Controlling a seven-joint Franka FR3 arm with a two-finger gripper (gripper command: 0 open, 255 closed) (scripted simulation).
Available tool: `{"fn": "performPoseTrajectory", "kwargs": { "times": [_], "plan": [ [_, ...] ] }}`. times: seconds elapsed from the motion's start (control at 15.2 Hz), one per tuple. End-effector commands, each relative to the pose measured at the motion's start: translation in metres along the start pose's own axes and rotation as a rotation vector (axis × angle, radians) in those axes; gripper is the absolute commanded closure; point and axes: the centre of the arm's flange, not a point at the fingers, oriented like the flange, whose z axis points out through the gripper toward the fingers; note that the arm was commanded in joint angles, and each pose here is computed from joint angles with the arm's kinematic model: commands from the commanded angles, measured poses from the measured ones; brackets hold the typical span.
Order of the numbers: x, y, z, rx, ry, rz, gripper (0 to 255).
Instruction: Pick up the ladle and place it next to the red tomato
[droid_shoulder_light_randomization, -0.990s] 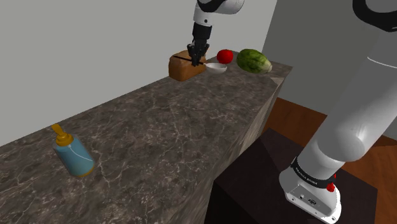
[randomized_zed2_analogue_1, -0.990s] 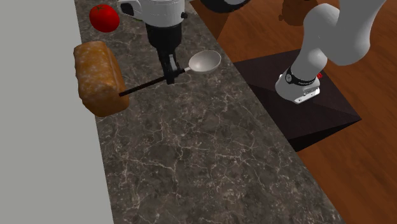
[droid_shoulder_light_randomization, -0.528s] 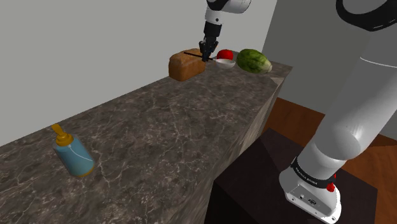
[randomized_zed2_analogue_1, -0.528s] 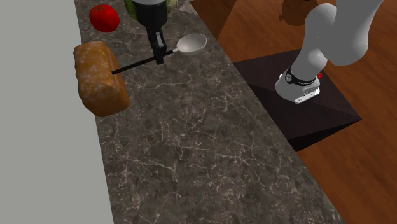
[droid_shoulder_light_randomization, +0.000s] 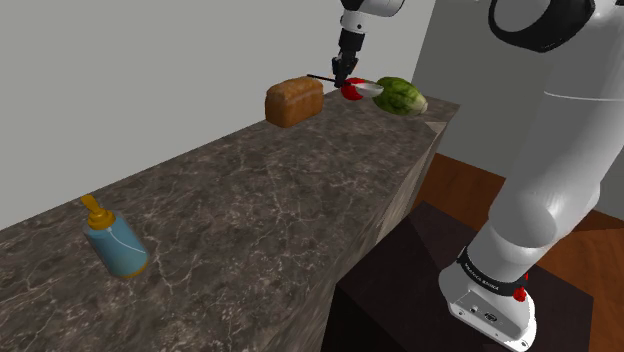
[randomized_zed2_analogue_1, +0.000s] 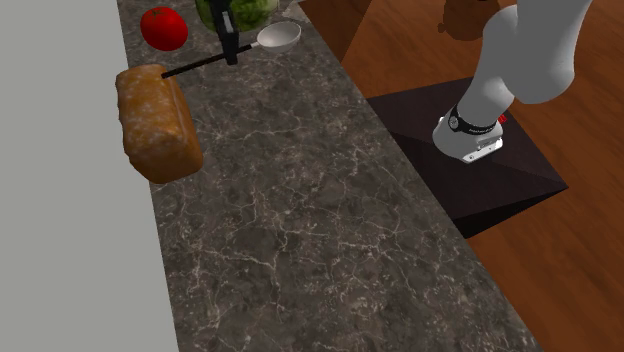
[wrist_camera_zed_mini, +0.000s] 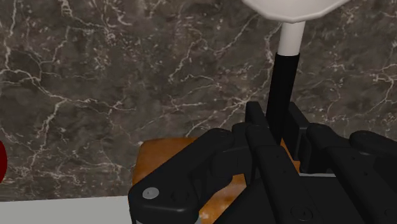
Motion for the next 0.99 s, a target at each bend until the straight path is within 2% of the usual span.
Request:
{"fn": "performPoseTrajectory", "kwargs": {
  "times": [0.0,0.66,0.73,0.92],
  "plan": [
    [0.002,0.026,0.000,0.000,0.000,-0.002,255],
    [0.012,0.157,-0.011,0.000,0.000,-0.002,255],
    [0.014,0.181,-0.013,0.000,0.000,-0.002,255],
    [0.012,0.183,0.002,0.000,0.000,-0.002,255]
  ]
}}
